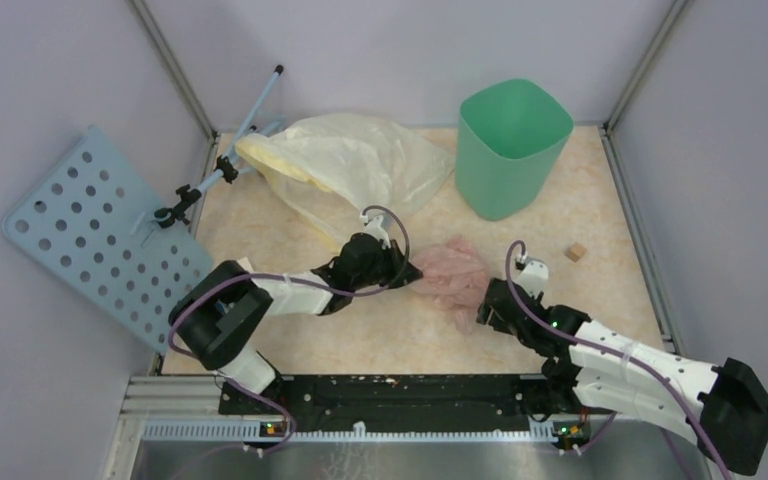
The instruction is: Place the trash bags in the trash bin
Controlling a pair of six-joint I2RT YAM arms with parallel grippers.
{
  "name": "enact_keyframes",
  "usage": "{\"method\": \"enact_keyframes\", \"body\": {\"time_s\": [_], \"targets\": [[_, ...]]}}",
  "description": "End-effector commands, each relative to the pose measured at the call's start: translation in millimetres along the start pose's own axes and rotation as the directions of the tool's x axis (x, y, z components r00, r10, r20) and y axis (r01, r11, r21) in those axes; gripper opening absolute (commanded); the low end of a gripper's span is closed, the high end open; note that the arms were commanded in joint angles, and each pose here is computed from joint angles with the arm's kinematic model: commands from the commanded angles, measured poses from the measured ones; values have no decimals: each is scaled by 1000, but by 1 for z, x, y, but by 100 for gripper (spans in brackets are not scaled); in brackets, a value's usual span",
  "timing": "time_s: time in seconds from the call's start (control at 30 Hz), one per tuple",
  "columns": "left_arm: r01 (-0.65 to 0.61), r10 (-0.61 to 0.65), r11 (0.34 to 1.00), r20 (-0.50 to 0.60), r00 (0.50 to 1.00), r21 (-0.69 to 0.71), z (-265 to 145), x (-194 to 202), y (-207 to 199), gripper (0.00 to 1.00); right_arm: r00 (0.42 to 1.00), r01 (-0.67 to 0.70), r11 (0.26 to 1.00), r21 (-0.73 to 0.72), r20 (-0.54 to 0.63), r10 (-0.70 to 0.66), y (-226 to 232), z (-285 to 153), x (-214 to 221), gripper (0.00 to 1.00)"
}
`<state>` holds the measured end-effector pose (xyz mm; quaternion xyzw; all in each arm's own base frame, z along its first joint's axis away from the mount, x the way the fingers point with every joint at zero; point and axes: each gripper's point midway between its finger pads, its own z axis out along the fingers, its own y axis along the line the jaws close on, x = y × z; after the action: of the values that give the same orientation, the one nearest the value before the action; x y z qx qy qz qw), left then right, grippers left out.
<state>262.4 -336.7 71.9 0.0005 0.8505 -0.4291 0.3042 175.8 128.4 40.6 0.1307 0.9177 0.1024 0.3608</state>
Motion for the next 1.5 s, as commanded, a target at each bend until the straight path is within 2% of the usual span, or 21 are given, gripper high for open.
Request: {"method": "enact_keyframes", "body": {"time_s": [0.0,0.2,0.27,0.33,0.43,0.53,0.57,0.67,0.73,0.83,1.03,1.23,1.37,1.47], "targets": [[-45,44,997,27,999,54,-25,-12,-17,0,997,-34,998,46,73,31,-4,-7,-23,65],[-62,61,997,34,998,39,-59,-13,-17,0,989,-25,999,33,145,20,-4,-26,-47,64],[-61,59,996,32,998,71,-69,-17,-27,0,989,20,999,-30,150,-15,8,-32,-53,64],[-58,56,995,33,998,86,-75,-19,-34,0,986,117,976,-181,137,-93,37,-40,-53,64],[-52,49,994,39,998,93,-79,-20,-36,0,971,237,860,-451,132,-199,85,-60,-43,64],[-30,27,995,39,999,93,-81,-19,-34,0,960,276,747,-604,135,-246,111,-76,-32,69],[-21,17,995,44,999,97,-82,-20,-34,0,955,286,712,-641,133,-263,117,-81,-27,71],[20,-26,994,55,998,103,-82,-22,-32,0,944,297,645,-704,116,-308,126,-85,-13,87],[48,-54,993,51,997,110,-81,-23,-31,0,942,289,658,-695,84,-325,123,-77,-5,89],[79,-85,989,52,995,123,-79,-25,-32,0,947,264,716,-647,34,-318,114,-61,2,90],[123,-130,990,99,987,75,-81,-28,-16,0,974,175,800,-573,-16,-224,97,-36,14,91],[160,-165,986,148,975,46,-86,-30,-5,0,975,157,812,-562,-41,-217,94,-23,25,93],[171,-173,985,159,972,27,-88,-29,1,0,981,157,880,-449,-31,-191,77,-9,18,93],[187,-186,982,177,966,11,-91,-31,7,0,985,156,894,-419,-7,-175,70,-9,13,93]]}}
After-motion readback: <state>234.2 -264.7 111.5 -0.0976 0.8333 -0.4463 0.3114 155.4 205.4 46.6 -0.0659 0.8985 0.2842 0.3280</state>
